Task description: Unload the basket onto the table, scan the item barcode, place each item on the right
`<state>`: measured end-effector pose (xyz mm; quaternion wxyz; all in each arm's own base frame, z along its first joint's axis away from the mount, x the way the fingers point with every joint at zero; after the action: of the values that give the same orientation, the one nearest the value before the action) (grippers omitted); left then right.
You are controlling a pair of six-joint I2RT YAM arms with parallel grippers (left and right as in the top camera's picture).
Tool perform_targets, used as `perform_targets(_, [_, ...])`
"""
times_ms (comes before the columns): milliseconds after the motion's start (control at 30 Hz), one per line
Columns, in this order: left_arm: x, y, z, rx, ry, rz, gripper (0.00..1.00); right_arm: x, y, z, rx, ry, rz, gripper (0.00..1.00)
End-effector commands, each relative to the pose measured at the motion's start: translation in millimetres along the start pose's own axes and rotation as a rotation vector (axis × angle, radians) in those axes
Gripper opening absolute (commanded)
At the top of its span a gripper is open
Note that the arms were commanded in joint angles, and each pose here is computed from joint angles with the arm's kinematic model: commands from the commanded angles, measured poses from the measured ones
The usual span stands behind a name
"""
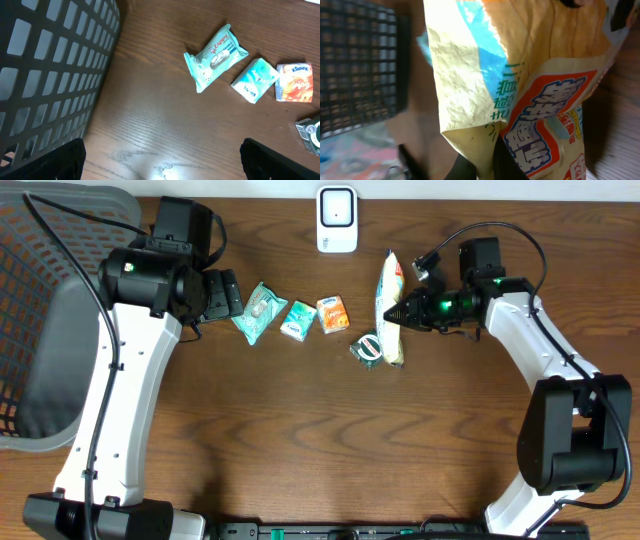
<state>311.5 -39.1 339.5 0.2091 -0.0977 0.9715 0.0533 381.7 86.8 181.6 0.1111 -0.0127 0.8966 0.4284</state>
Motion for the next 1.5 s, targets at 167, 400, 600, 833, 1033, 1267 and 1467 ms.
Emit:
perform_targets(167, [1,2,0,-0.014,0.000,-0.010,0.98,-6,-6,-29,-0.137,-0.047,0.011,0.01])
perform_targets(400, [1,2,0,-0.014,0.000,-0.010,0.98,9,-39,-33,-0.113,-0.058,0.080,0.01])
perform_targets(600, [1,2,0,-0.014,0.000,-0.010,0.98,22,-77,-49,-0.048,-0.101,0.191,0.01])
perform_targets(833, [1,2,0,-0.014,0.000,-0.010,0.98,32,-107,-75,0.123,-0.123,0.281,0.01])
perform_targets(1033, [1,2,0,-0.014,0.000,-0.010,0.98,37,-121,-102,0.394,-0.085,0.366,0.28])
perform_targets(1267, [1,2,0,-0.014,0.000,-0.010,0.98,40,-129,-110,0.579,-0.075,0.410,0.59])
perform_targets(1467, [1,2,0,-0.013,0.000,-0.010,0.98,46,-139,-113,0.713,-0.091,0.502,0.45])
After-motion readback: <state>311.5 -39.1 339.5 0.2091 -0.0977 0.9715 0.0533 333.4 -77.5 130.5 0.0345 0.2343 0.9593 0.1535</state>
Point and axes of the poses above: each gripper's point midway between its finger pads, its own z axis out along the fingers, its own y axis along the line the jaws close on, x = y × z, the point moved 10 cm from there along -z, back along the fingers, and after that the axes turned 3 degrees about z, right-handed, at the moved point
